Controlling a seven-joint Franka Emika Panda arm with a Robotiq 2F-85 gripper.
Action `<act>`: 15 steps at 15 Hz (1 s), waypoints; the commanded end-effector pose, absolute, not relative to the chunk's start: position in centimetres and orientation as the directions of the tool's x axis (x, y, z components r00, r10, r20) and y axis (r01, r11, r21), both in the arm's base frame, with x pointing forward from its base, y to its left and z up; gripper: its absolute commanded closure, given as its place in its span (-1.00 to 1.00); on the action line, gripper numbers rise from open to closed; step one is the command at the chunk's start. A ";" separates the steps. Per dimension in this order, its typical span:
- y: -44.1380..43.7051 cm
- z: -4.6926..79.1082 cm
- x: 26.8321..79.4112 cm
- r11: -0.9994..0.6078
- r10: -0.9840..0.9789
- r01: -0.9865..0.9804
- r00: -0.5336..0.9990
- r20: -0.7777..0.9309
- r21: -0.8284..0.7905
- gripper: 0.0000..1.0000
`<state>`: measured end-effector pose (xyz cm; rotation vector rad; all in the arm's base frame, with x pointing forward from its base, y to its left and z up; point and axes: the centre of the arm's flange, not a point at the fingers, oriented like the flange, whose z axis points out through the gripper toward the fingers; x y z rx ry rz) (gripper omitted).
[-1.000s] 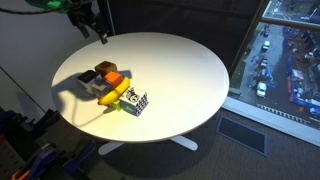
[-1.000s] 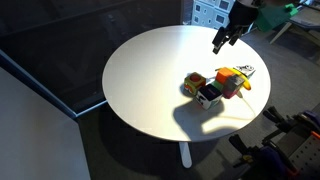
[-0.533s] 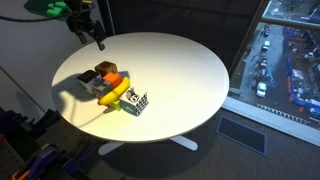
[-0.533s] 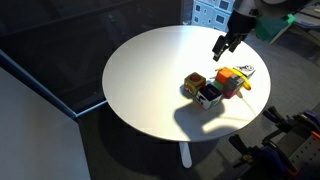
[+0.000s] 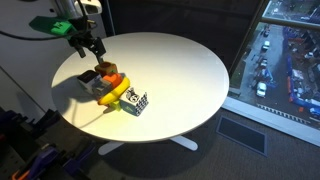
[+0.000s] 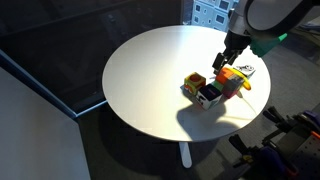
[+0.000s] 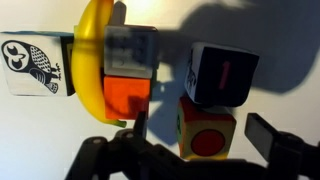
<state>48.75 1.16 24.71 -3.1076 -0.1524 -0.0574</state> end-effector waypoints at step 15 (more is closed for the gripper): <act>3.7 19.4 44.5 -0.994 0.109 0.110 0.993 0.040 -0.024 -1.00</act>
